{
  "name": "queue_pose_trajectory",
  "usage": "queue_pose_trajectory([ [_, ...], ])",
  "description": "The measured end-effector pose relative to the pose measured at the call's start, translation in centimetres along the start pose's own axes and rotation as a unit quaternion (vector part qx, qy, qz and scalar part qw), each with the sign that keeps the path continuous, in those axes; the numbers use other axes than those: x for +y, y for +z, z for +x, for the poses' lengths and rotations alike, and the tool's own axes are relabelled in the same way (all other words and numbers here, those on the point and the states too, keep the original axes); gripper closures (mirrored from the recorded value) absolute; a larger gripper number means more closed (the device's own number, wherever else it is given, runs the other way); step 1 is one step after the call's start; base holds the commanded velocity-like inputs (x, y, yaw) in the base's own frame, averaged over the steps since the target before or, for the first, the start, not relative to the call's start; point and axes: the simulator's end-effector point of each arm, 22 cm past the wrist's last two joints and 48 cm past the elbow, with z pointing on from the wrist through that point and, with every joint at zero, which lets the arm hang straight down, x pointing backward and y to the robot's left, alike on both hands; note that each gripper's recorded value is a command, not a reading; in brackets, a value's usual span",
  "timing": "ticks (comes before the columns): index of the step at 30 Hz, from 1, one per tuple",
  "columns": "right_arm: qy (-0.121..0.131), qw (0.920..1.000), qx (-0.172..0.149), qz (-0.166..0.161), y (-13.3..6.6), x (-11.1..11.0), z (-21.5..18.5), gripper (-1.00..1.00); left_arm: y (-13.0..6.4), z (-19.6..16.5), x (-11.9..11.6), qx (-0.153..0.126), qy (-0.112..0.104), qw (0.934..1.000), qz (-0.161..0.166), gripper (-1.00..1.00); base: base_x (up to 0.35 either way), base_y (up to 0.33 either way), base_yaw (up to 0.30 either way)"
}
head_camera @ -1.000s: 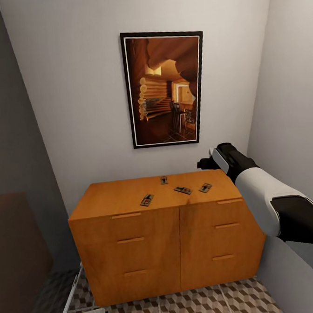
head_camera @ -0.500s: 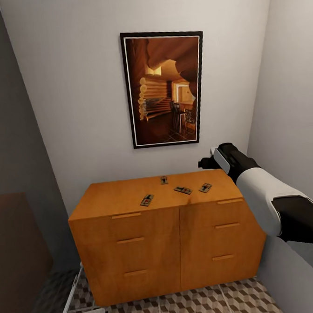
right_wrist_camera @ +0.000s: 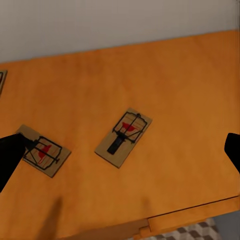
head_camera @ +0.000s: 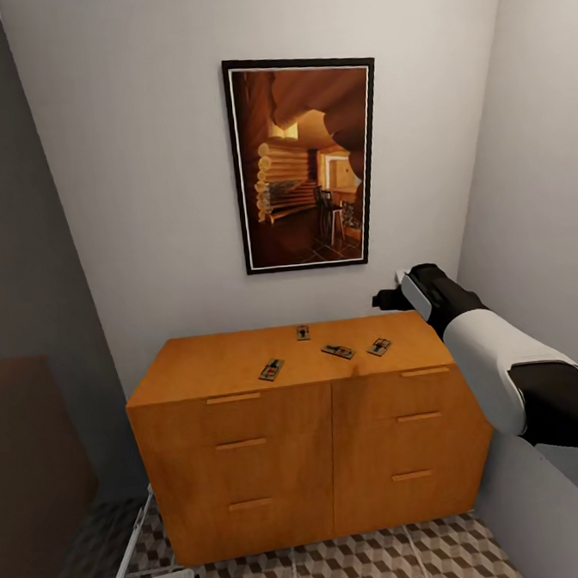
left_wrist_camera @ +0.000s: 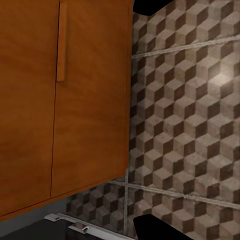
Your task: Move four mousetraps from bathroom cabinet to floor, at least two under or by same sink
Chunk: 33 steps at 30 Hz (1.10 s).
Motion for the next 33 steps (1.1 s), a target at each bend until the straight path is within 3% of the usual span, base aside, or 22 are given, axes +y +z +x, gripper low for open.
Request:
queue_pose_trajectory([
  [10, 0.014, 0.9999, -0.006, -0.002, 1.2, -0.2, 1.1, -1.00, 0.0, 0.0, 0.0, 0.000, 0.000, 1.0000, 0.000, -1.00, 0.000, 0.000, 0.000],
  [33, 0.017, 0.9998, -0.012, -0.002, 1.3, -0.1, 1.0, -1.00, 0.0, 0.0, 0.0, 0.000, 0.000, 1.0000, 0.000, -1.00, 0.000, 0.000, 0.000],
])
